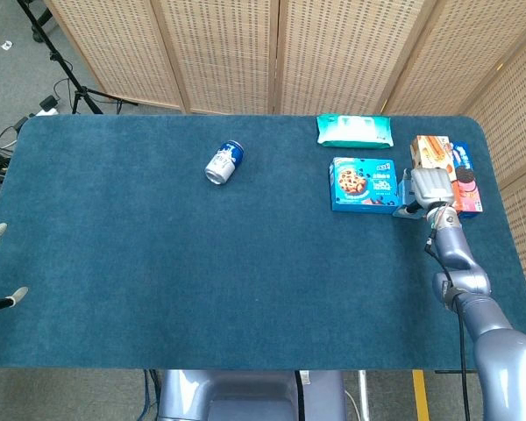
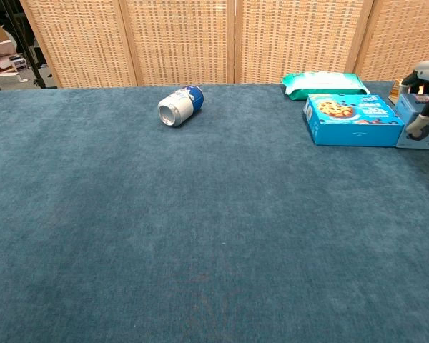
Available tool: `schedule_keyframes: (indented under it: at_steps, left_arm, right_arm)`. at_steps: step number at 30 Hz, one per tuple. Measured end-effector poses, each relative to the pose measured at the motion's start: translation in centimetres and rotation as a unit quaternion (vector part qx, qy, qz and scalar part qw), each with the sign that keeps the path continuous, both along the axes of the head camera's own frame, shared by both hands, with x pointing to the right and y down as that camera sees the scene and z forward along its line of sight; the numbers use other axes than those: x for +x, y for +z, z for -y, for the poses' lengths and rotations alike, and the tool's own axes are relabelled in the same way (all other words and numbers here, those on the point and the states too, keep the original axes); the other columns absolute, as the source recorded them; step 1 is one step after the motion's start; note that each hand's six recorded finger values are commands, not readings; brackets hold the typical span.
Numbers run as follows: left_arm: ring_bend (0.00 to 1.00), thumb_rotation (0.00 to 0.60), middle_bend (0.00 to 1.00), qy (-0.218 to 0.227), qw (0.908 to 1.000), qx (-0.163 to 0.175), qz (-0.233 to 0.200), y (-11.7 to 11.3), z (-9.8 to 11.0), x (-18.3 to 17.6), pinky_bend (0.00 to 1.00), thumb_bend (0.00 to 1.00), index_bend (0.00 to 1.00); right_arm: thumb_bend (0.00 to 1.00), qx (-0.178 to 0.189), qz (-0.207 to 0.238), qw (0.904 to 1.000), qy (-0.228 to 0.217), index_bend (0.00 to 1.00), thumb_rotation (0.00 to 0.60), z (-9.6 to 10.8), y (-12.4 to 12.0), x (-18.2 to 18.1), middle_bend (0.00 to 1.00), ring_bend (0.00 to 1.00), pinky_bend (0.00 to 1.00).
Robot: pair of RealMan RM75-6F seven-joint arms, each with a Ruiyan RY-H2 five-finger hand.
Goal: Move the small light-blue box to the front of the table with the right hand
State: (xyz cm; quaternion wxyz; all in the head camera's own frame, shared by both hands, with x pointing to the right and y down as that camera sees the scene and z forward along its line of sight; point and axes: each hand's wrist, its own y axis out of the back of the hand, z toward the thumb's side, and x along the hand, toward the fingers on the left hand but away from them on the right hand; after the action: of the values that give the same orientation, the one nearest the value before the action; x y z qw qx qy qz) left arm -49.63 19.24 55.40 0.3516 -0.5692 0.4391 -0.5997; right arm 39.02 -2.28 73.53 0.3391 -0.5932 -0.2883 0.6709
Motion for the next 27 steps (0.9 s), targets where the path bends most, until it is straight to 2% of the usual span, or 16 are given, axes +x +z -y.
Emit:
schedule_keyframes:
  at_steps: [4,9,13,16,19,27]
  left_arm:
    - [0.0,0.6,0.0,0.003,1.0,-0.002,-0.002,0.0,-0.1,0.1,0.0,0.0,0.0]
    - [0.0,0.6,0.0,0.008,0.9999,-0.004,-0.005,-0.1,-0.3,0.3,0.0,0.0,0.0]
    - [0.0,0.6,0.0,0.015,0.9998,-0.005,-0.01,-0.2,-0.5,0.6,0.0,0.0,0.0]
    - [0.0,0.6,0.0,0.023,0.9996,-0.004,-0.015,-0.5,-0.8,0.9,0.0,0.0,0.0]
    - [0.0,0.6,0.0,0.03,0.9994,-0.004,-0.019,-0.7,-1.1,1.3,0.0,0.0,0.0]
    - [0.0,0.6,0.0,0.051,0.9982,0.001,-0.03,-1.4,-2.0,2.0,0.0,0.0,0.0]
  right_arm:
    - [0.23,0.04,0.008,0.999,-0.019,0.42,0.6,0.7,-1.2,-0.4,0.51,0.45,0.32]
    - [0.26,0.09,0.041,0.9937,-0.054,0.42,0.6,1.3,-3.7,-0.8,0.51,0.45,0.32]
    - [0.26,0.099,0.066,0.9902,-0.074,0.42,0.6,0.7,-5.2,-0.9,0.51,0.45,0.32]
    - [0.28,0.09,0.089,0.9876,-0.092,0.42,0.6,-0.5,-6.2,-1.2,0.51,0.45,0.33]
    - [0.38,0.075,0.114,0.9843,-0.112,0.42,0.6,-2.6,-7.4,-2.1,0.51,0.45,0.33]
    - [0.41,0.024,0.125,0.9785,-0.162,0.42,0.6,-10.0,-10.5,-3.3,0.51,0.45,0.34]
